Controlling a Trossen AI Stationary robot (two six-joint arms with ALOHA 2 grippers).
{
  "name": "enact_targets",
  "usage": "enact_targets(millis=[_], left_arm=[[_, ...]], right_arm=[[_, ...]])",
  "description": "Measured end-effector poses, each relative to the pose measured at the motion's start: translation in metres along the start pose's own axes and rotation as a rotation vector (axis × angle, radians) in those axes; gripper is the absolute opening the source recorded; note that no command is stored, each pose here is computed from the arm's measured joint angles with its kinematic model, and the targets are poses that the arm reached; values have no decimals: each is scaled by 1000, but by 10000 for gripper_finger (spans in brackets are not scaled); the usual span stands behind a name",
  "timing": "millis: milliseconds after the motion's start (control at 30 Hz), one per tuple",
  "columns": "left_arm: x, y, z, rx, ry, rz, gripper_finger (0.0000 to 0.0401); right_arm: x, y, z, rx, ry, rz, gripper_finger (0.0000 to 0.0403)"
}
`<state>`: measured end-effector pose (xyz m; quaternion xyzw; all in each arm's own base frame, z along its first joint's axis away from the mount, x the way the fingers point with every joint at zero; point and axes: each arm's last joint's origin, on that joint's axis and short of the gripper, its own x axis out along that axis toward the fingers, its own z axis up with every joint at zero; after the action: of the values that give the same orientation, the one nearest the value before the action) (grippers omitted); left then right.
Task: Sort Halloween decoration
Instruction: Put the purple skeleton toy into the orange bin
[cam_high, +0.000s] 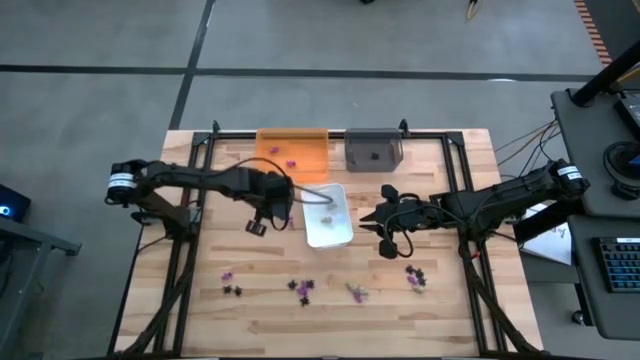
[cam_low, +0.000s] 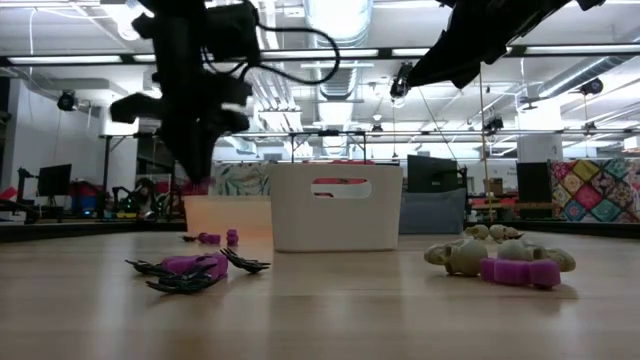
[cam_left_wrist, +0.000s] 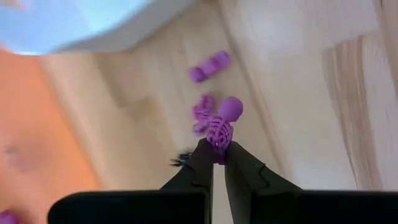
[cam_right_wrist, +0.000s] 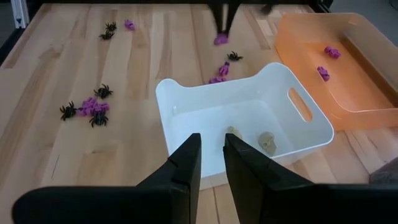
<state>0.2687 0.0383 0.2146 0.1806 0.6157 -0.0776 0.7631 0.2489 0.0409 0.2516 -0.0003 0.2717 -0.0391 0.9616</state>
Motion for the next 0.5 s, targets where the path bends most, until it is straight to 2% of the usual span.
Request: enact_targets(millis=[233,500], left_arm=[[-42,51,-1,-131,-100,129,0],[-77,118,-24,-285,-221,335,0]], right_arm=[[0,0,0,0,0,0,63],[0,0,0,-3,0,0,63]])
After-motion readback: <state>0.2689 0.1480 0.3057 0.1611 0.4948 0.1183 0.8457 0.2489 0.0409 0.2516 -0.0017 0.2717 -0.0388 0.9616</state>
